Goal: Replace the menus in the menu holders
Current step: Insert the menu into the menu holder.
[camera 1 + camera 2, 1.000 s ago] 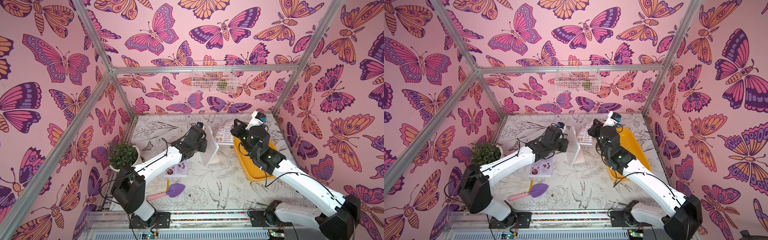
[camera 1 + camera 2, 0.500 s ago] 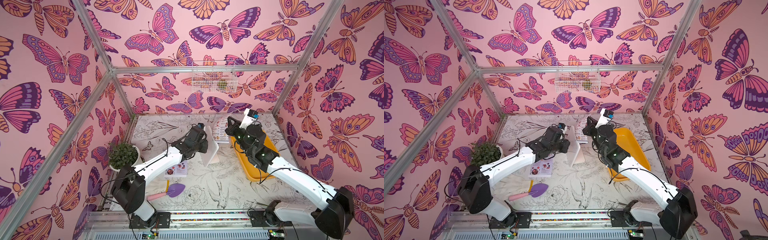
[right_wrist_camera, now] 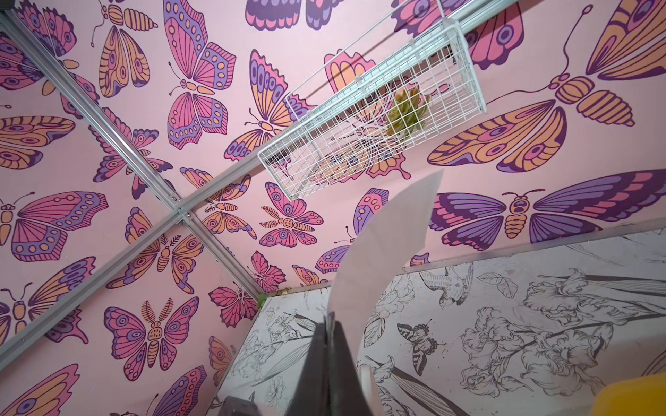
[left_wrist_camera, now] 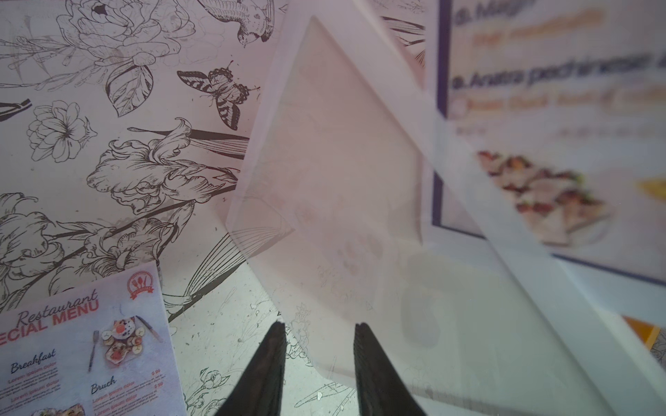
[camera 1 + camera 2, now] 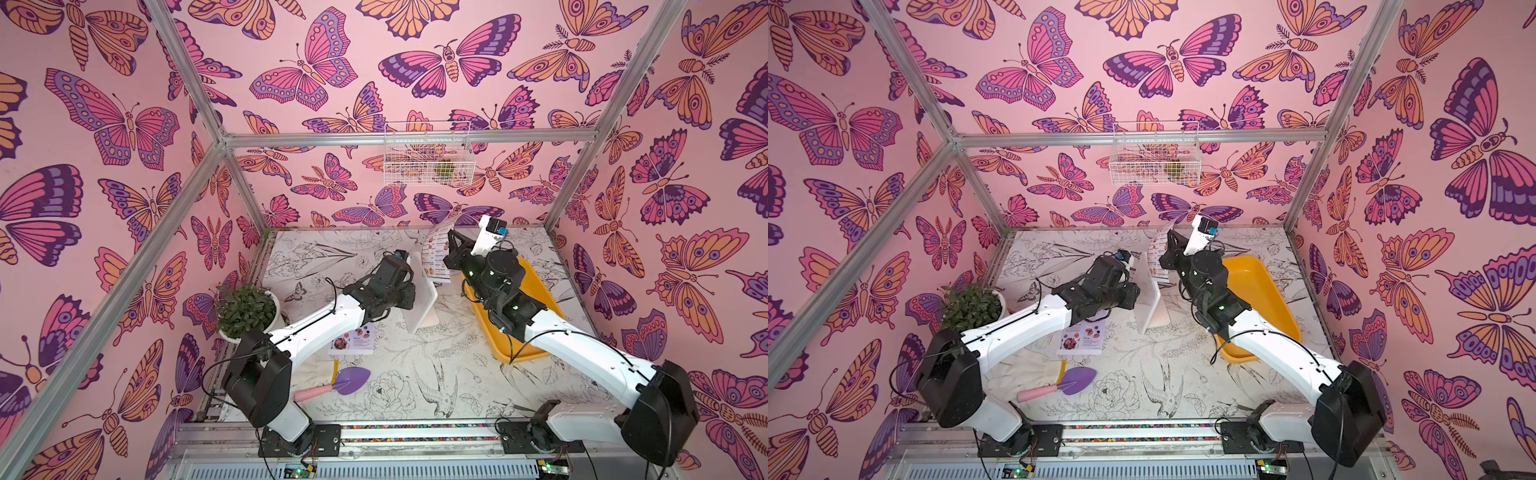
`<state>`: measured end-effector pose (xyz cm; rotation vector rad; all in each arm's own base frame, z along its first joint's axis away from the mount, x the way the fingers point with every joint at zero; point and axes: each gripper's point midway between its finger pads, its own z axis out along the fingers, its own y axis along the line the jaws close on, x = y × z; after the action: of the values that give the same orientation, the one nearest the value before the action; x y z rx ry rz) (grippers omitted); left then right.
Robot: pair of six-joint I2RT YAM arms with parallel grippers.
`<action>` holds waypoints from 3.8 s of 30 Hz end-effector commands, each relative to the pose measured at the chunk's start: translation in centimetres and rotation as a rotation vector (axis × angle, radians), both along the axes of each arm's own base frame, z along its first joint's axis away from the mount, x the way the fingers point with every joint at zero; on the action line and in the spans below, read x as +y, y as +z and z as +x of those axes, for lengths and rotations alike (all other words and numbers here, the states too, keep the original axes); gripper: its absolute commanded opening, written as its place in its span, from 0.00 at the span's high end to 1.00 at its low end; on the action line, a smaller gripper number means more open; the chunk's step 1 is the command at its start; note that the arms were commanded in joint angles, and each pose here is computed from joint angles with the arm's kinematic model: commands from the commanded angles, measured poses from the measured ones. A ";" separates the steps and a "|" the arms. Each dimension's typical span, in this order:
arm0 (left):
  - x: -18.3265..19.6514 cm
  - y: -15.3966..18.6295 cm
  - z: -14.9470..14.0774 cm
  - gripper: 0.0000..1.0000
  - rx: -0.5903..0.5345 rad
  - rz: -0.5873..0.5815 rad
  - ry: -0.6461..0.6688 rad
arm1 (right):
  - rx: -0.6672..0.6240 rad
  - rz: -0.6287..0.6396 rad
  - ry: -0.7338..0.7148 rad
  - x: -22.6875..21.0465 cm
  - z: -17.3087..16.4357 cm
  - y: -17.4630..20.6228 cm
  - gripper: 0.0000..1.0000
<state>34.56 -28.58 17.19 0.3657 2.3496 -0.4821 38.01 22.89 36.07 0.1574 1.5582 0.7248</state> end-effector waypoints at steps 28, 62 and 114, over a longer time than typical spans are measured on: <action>-0.5 -2.3 -1.6 0.65 0.069 0.015 -0.017 | -0.123 -0.048 0.020 2.0 1.1 -0.7 1.00; -1.8 -3.1 -3.1 0.65 0.142 -0.043 -0.005 | -0.173 -0.195 -0.005 3.4 -1.0 -1.4 1.00; -0.6 -3.4 -2.0 0.66 0.135 -0.066 -0.004 | -0.254 -0.063 -0.077 3.3 -1.3 -3.9 1.00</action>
<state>32.96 -29.39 14.48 0.3060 2.4460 -0.5943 36.81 26.31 32.31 0.0504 1.3367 0.6042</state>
